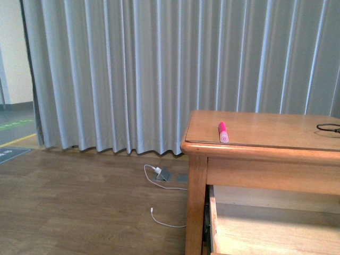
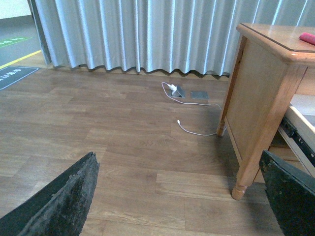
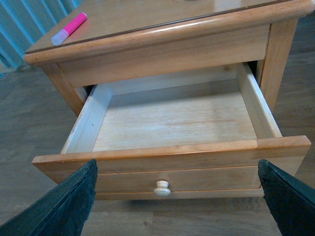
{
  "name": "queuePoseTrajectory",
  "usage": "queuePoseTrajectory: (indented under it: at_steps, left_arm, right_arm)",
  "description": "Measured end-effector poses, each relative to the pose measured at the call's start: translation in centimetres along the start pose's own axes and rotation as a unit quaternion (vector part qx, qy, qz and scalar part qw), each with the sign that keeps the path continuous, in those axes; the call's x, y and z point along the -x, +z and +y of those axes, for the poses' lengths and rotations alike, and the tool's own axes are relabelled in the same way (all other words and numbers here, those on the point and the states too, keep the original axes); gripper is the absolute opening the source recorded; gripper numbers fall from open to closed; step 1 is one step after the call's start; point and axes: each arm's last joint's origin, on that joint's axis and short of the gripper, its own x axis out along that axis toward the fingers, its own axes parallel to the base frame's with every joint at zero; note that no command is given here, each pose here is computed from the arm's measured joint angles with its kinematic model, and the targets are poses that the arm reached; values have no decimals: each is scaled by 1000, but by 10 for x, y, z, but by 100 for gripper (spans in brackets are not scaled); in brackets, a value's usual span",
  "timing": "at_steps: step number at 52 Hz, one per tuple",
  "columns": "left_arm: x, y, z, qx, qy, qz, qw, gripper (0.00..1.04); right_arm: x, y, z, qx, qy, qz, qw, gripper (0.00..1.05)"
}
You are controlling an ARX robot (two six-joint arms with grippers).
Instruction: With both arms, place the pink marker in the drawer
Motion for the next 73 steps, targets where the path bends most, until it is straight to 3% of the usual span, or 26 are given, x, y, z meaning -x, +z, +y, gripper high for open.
queuePoseTrajectory:
  at_steps: [5,7,10,20,59,64,73]
  left_arm:
    - [0,0,0,0,0,0,1000,99]
    - [0,0,0,0,0,0,1000,99]
    - [0,0,0,0,0,0,1000,99]
    - [0,0,0,0,0,0,1000,99]
    - [0,0,0,2,1,1,1000,99]
    - [-1,-2,-1,80,66,11,995,99]
    - [-10,5,-12,130,46,33,990,99]
  right_arm:
    - [0,0,0,22,-3,-30,999,92]
    - [0,-2,1,61,-6,-90,994,81]
    - [2,-5,4,88,-3,-124,988,67]
    - [1,-11,4,100,-1,-119,988,98]
    - [1,-11,4,103,-1,-120,987,96]
    - [1,-11,4,103,-1,-120,987,96]
    - [1,-11,4,103,-1,-120,987,96]
